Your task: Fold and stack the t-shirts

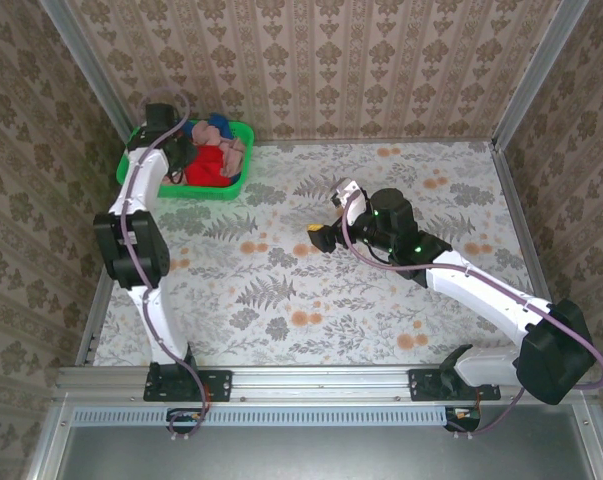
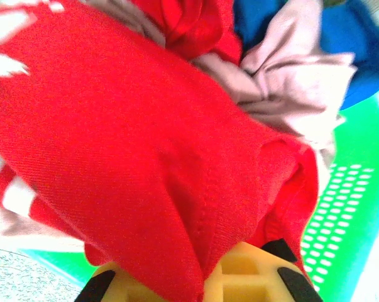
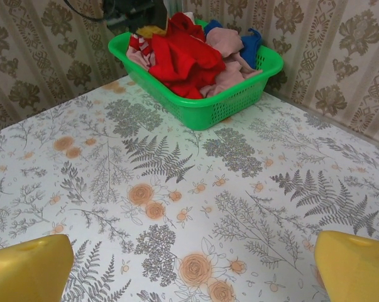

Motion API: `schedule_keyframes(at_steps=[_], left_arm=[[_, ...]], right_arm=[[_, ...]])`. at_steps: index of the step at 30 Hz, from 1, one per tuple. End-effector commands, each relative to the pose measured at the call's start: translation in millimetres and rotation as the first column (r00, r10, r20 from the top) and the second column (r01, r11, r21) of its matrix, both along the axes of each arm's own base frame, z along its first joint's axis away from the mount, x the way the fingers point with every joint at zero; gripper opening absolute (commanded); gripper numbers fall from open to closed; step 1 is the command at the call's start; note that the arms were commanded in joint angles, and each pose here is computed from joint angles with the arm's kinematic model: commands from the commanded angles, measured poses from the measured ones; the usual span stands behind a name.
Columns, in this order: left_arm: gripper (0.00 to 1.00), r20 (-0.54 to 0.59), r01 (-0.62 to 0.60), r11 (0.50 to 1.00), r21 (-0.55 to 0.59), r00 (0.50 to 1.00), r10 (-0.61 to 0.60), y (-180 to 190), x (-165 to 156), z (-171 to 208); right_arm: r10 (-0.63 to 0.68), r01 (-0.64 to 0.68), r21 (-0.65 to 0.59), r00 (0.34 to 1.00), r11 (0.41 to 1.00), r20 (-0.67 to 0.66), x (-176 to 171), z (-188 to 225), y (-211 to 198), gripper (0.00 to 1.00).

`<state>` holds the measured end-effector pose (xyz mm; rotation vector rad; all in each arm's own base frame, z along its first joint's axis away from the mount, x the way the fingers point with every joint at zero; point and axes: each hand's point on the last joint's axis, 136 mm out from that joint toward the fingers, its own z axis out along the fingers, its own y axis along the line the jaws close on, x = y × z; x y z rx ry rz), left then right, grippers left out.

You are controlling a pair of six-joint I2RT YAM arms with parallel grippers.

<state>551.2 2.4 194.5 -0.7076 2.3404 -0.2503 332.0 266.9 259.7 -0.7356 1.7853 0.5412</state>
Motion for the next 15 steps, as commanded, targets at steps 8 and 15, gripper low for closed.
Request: schedule_keyframes(at_steps=[8, 15], left_arm=[[0.00, 0.294, 0.065, 0.997, 0.030, 0.953, -0.071, -6, -9, 148], [0.00, 0.452, 0.060, 0.992, 0.112, 0.886, -0.105, -9, -11, 213]], right_arm=[[0.045, -0.046, 0.059, 0.999, 0.997, 0.019, 6, 16, 18, 1.00], [0.052, -0.052, 0.070, 0.999, 0.996, 0.008, 8, 17, 22, 1.00]])
